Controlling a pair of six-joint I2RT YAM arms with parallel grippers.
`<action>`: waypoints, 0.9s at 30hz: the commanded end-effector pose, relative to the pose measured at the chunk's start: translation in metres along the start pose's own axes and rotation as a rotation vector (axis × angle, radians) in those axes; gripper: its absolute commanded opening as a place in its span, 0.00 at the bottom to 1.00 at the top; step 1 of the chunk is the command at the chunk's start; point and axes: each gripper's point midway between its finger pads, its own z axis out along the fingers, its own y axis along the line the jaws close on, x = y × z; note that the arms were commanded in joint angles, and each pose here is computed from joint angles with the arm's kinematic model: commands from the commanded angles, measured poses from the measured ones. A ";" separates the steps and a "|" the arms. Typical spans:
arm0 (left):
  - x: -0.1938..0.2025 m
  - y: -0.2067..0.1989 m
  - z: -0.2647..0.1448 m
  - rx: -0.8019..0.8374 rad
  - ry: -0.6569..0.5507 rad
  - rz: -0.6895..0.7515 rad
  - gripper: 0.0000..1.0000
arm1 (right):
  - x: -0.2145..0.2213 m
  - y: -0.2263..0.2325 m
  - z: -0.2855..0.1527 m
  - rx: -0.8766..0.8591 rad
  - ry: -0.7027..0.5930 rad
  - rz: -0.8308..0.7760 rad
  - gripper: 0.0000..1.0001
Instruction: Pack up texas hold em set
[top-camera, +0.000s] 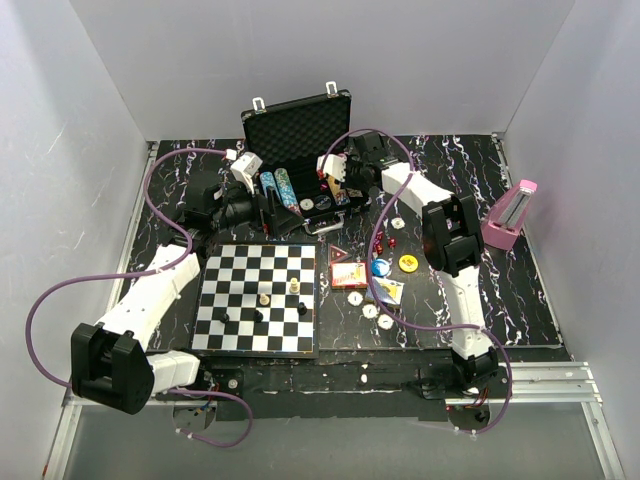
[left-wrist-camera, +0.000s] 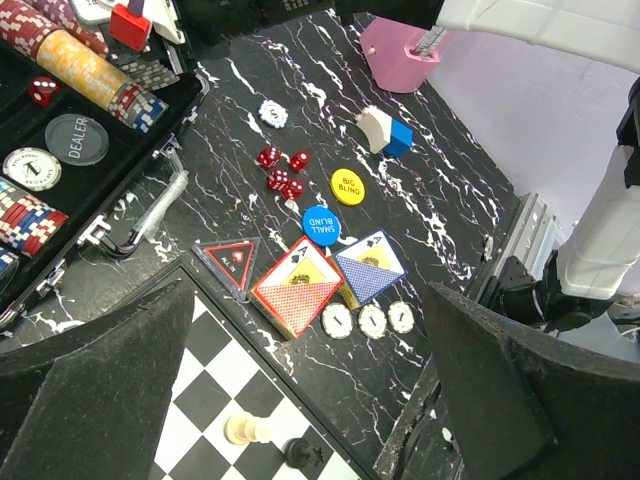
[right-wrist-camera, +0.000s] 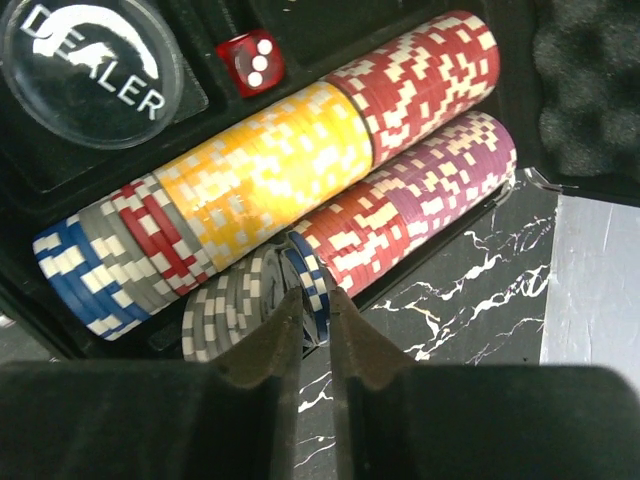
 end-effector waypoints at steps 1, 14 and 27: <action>-0.014 -0.008 -0.001 0.026 -0.027 0.031 0.98 | -0.015 -0.041 0.000 0.170 -0.054 -0.038 0.26; -0.014 -0.011 -0.001 0.036 -0.027 0.028 0.98 | -0.022 -0.058 -0.018 0.226 -0.058 -0.063 0.40; -0.016 -0.014 -0.002 0.051 -0.034 0.026 0.98 | -0.030 -0.074 -0.044 0.279 -0.061 -0.086 0.50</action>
